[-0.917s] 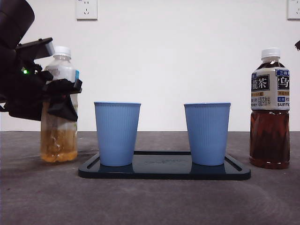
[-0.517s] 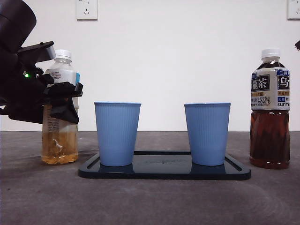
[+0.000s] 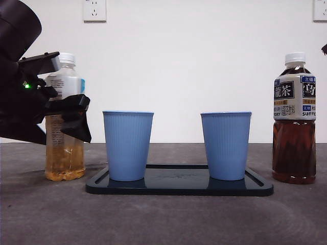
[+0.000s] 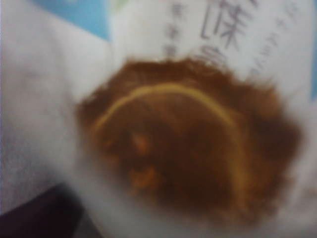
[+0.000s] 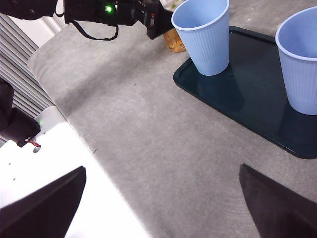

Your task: Pour the drink into the cup

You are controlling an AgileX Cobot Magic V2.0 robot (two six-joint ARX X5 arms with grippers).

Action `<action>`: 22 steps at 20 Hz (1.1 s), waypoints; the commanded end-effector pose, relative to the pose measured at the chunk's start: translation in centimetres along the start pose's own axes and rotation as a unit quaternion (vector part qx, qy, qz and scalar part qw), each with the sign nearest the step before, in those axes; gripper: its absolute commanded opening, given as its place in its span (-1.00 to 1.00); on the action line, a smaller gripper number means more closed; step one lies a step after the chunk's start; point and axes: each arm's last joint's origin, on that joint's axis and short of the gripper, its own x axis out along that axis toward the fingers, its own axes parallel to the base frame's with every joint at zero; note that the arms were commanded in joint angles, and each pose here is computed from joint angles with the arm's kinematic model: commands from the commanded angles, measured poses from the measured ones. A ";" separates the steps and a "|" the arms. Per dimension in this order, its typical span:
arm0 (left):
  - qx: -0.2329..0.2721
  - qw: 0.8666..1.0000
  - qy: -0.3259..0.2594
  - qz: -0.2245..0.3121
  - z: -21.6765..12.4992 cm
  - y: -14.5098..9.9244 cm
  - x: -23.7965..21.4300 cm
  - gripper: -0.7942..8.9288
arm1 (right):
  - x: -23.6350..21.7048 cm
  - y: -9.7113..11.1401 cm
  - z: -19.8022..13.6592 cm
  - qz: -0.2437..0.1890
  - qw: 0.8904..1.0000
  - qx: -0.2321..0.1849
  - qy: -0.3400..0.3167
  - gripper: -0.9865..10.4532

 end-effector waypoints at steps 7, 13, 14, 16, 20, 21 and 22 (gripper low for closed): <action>-0.001 1.000 0.022 0.001 0.1 -0.1 -0.6 0.34 | -0.2 0.3 0.4 0.002 1.000 -0.002 -0.007 0.02; -0.012 0.999 0.040 0.003 0.8 -0.1 -4.0 0.33 | -0.2 0.1 0.5 -0.034 0.999 -0.006 -0.016 0.02; -0.018 0.999 0.040 0.003 1.0 -0.1 -4.9 0.33 | -0.2 0.0 0.6 -0.047 0.999 -0.008 -0.021 0.02; -0.041 0.998 0.036 0.003 1.3 0.0 -6.8 0.33 | -0.2 -0.1 0.8 -0.070 0.997 -0.011 -0.031 0.02; -0.051 0.998 0.038 -0.008 1.3 -0.2 -10.8 0.32 | 0.0 -0.3 1.1 -0.085 0.995 -0.014 -0.041 0.01; -0.050 0.998 0.040 -0.015 1.2 -0.3 -11.7 0.32 | 0.1 -0.4 1.2 -0.085 0.996 -0.011 -0.036 0.01; -0.050 0.997 0.042 -0.031 1.0 -0.3 -12.7 0.31 | 0.4 -0.6 1.2 -0.086 0.996 -0.008 -0.030 0.01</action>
